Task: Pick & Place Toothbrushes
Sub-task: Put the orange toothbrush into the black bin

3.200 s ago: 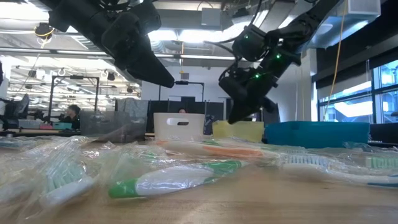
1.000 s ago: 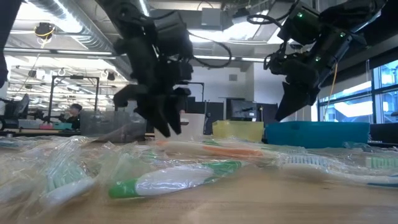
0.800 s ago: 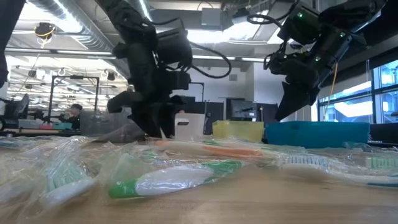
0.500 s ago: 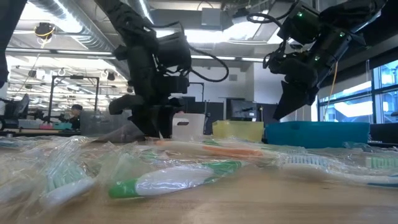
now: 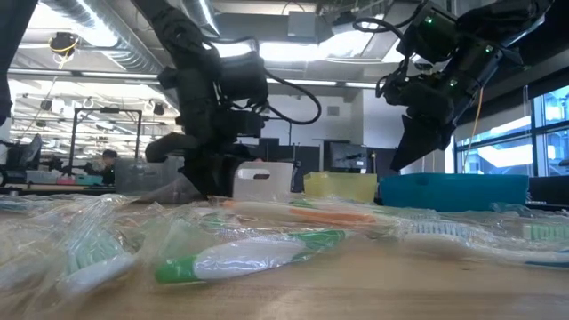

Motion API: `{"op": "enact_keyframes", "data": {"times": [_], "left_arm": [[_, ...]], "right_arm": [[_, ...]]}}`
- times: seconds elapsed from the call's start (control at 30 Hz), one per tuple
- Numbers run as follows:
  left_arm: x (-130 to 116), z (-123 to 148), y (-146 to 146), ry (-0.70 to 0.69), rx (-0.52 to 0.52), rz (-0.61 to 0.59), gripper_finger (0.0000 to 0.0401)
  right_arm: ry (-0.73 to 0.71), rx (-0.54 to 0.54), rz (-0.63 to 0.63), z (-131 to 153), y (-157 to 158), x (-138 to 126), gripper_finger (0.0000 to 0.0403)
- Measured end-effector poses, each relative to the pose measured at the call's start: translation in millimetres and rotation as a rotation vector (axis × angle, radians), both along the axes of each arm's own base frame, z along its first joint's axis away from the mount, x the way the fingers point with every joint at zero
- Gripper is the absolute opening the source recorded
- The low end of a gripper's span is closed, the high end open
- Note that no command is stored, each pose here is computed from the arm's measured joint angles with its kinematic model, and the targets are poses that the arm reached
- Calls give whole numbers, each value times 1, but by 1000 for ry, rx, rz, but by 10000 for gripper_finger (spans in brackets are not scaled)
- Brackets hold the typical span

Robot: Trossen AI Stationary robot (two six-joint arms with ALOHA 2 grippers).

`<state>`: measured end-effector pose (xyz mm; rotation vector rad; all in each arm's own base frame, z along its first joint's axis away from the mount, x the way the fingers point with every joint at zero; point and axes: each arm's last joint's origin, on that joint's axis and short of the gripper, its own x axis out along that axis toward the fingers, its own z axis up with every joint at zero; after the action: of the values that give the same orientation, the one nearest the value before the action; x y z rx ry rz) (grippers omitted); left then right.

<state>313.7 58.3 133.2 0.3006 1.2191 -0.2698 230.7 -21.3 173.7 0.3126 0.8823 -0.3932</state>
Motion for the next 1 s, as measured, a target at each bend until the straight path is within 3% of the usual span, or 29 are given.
{"op": "enact_keyframes", "data": {"times": [0.2, 0.5, 0.63, 0.83, 1.0], "left_arm": [[0, -1, -12, 29, 28, -38, 23], [-2, -1, -32, 77, 52, -49, 31], [-5, 3, -40, 84, 86, -21, 22], [-16, 21, -46, 96, 52, 49, 21], [-24, 39, -49, 69, 47, 102, 21]], "right_arm": [[-1, 17, 12, 0, 1, 0, 8], [0, 17, 12, 0, 1, 0, 8], [-1, 16, 13, 0, 1, 0, 5], [-2, 16, 12, 0, 1, 0, 20], [0, 15, 14, 0, 1, 0, 6]]}}
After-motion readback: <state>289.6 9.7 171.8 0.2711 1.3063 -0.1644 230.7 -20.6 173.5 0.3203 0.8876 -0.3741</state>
